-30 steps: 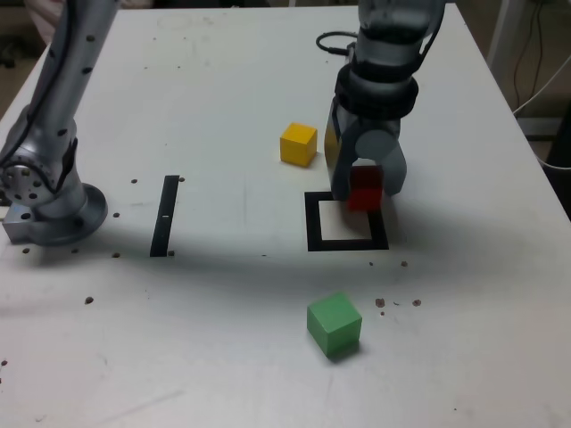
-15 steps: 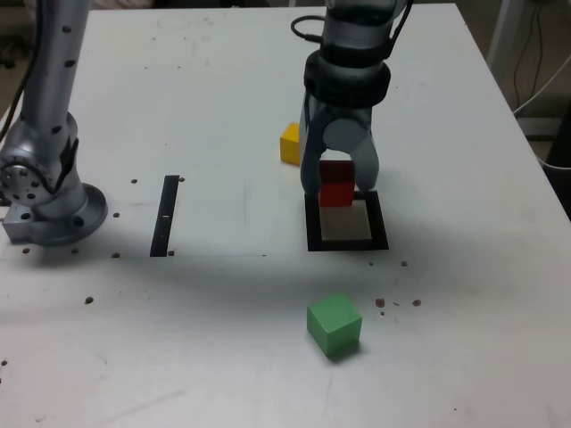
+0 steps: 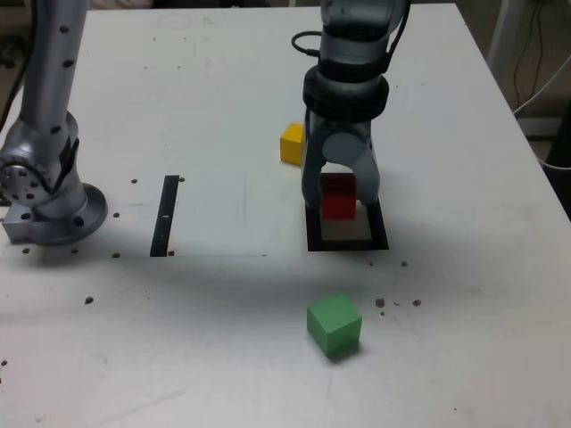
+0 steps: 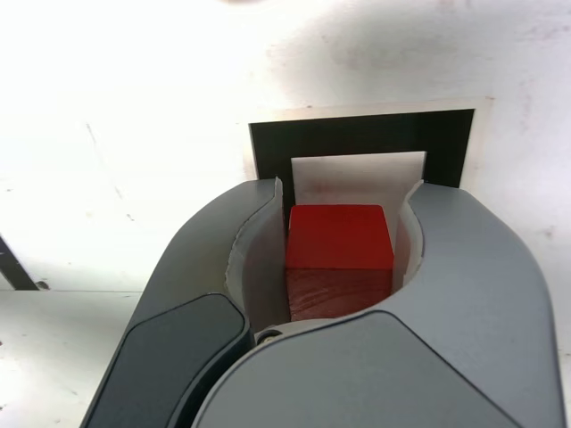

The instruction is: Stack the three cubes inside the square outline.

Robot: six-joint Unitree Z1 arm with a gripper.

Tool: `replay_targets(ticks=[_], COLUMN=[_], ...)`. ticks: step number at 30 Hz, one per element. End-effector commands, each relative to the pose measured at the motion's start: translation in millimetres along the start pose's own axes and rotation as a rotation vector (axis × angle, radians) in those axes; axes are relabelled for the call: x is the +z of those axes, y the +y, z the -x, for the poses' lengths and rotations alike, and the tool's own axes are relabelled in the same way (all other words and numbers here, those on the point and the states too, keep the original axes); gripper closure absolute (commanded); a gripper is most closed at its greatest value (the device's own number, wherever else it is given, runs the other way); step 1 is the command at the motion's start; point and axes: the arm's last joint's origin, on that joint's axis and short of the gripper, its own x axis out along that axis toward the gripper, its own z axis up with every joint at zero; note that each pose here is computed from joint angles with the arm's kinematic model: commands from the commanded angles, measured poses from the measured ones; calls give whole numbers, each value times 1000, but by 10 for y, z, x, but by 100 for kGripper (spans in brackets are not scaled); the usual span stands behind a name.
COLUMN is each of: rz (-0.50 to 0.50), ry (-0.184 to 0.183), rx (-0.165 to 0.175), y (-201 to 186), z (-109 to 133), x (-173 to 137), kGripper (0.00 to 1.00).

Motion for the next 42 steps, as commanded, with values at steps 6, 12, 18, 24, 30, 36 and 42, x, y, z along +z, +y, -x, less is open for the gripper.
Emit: replay_targets(ticks=[6, 12, 18, 24, 30, 36, 42], rz=[-6, -12, -16, -16, -12, -22, -42], ry=[0, 5, 5, 0, -5, -40, -71], rx=[-3, -15, -18, -17, -14, -1, 12], y=[-5, -11, -13, -12, -20, -66, -79], z=[-79, -140, -161, -176, -147, -17, 184], x=[43, 66, 71, 56, 27, -34, -157], kGripper=[79, 57, 36, 6, 1, 1, 1])
